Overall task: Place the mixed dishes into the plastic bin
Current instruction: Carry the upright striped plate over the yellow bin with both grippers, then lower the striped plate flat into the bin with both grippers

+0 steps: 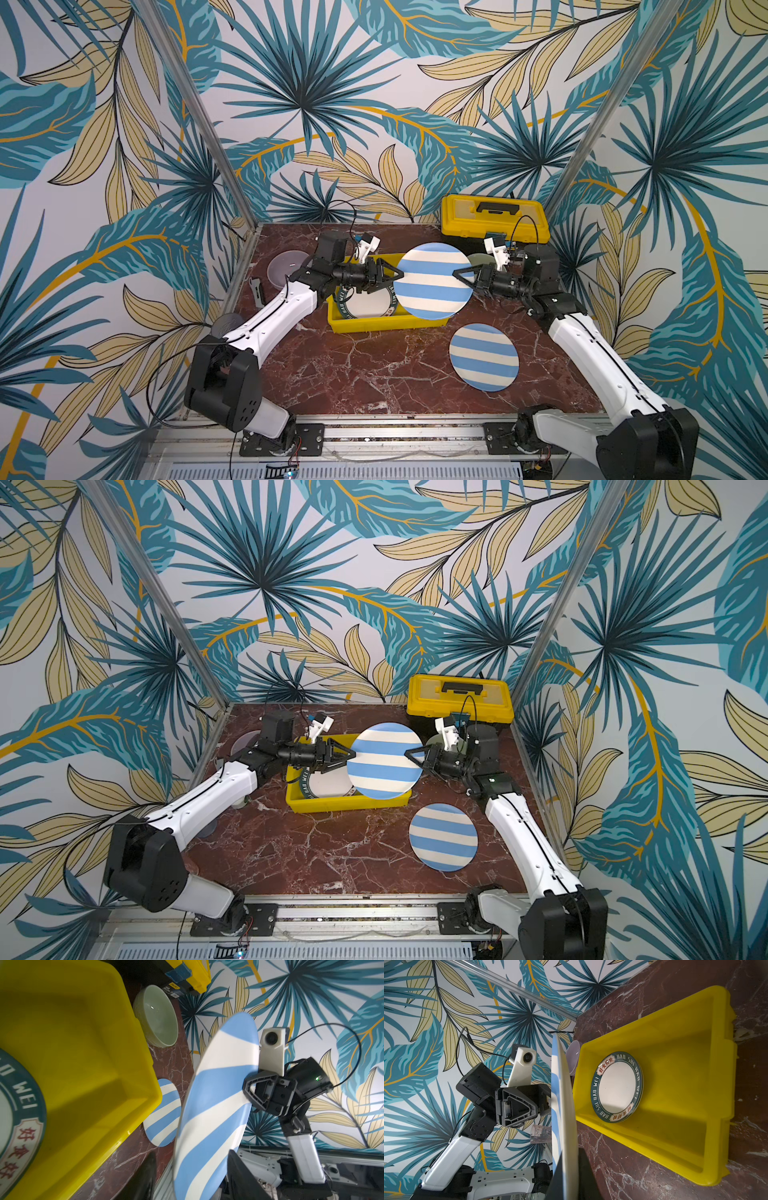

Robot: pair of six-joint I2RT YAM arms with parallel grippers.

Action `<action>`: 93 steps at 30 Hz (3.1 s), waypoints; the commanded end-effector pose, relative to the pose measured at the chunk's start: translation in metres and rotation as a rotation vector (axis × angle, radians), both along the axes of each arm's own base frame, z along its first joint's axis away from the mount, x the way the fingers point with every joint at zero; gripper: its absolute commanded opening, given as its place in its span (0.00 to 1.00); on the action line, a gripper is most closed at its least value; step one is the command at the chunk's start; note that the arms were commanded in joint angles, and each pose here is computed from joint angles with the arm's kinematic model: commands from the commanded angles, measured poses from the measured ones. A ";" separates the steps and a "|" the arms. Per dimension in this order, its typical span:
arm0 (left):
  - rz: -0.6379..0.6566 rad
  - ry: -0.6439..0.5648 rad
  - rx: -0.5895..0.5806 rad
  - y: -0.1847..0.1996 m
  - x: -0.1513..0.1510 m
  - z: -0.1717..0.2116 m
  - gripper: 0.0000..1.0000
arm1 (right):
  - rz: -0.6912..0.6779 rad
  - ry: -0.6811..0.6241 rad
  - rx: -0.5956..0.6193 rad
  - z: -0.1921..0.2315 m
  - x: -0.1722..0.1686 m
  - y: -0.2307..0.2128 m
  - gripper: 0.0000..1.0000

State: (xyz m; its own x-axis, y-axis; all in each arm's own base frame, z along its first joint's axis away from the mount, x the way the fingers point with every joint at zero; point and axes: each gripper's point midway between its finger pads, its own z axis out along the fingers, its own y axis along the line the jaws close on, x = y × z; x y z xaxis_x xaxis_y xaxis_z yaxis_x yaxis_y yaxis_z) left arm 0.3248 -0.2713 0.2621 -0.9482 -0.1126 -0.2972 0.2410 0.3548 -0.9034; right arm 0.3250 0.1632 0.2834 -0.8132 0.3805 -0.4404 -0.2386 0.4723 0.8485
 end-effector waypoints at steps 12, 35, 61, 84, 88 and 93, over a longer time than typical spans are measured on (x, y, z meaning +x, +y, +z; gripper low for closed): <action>0.312 -0.053 0.361 0.092 -0.001 -0.025 0.74 | -0.115 0.037 -0.206 -0.018 0.020 -0.015 0.00; 0.566 -0.194 0.594 0.172 -0.030 -0.015 0.94 | -0.100 0.057 -0.363 -0.062 0.108 0.073 0.00; 0.563 -0.188 0.628 0.179 -0.033 -0.027 0.94 | 0.129 0.168 -0.245 -0.143 0.109 0.180 0.00; 0.560 -0.168 0.617 0.177 -0.030 -0.031 0.94 | 0.102 0.300 -0.518 -0.209 0.093 0.144 0.39; 0.556 -0.166 0.612 0.176 -0.029 -0.032 0.94 | 0.072 0.311 -0.599 -0.215 0.094 0.134 0.43; 0.552 -0.163 0.610 0.175 -0.029 -0.033 0.94 | 0.064 0.320 -0.632 -0.220 0.096 0.136 0.46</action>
State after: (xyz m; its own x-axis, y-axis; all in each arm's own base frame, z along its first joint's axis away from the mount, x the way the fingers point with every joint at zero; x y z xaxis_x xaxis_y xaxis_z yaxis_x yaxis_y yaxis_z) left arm 0.2937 -0.0972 0.2284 -0.7499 -0.3169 -0.5808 -0.0009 0.8783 -0.4781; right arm 0.4242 0.3026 0.0801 -0.9437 0.1080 -0.3128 -0.0729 0.8543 0.5147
